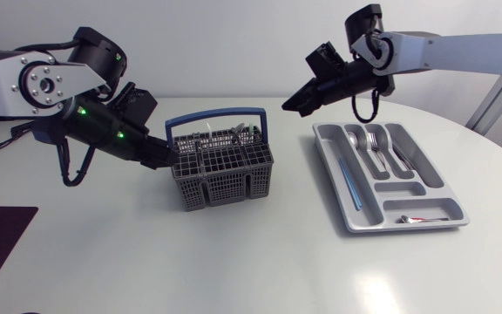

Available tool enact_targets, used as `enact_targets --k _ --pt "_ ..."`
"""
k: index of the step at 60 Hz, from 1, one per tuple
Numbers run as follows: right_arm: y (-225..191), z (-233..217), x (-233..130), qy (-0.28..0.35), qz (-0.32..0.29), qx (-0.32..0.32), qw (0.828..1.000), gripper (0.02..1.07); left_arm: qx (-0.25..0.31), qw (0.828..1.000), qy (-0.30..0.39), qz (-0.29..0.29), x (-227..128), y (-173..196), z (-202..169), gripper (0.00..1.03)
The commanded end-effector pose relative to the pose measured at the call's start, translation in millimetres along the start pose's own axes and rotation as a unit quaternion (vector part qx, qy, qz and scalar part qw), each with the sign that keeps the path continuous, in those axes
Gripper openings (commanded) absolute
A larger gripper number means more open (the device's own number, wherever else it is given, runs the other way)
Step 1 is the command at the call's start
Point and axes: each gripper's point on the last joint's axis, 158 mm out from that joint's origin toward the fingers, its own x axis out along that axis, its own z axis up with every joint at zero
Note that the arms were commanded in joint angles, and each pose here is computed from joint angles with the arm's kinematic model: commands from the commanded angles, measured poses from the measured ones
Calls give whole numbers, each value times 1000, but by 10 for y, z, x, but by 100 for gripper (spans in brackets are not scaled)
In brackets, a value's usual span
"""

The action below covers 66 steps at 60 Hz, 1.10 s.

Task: Unload the cutlery basket into the drawer organizer.

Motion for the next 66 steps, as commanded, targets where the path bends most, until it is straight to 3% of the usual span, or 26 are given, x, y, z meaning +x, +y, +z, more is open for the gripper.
enact_targets --k 1,24,66 --pt "79 27 214 7 33 36 999 17 -7 1000 27 0 149 81 -182 14" --pt "290 158 400 5 80 57 995 17 -12 1000 -12 16 277 302 14 15" --pt "1078 -255 -64 26 129 9 991 16 -27 997 -45 54 571 840 469 15"
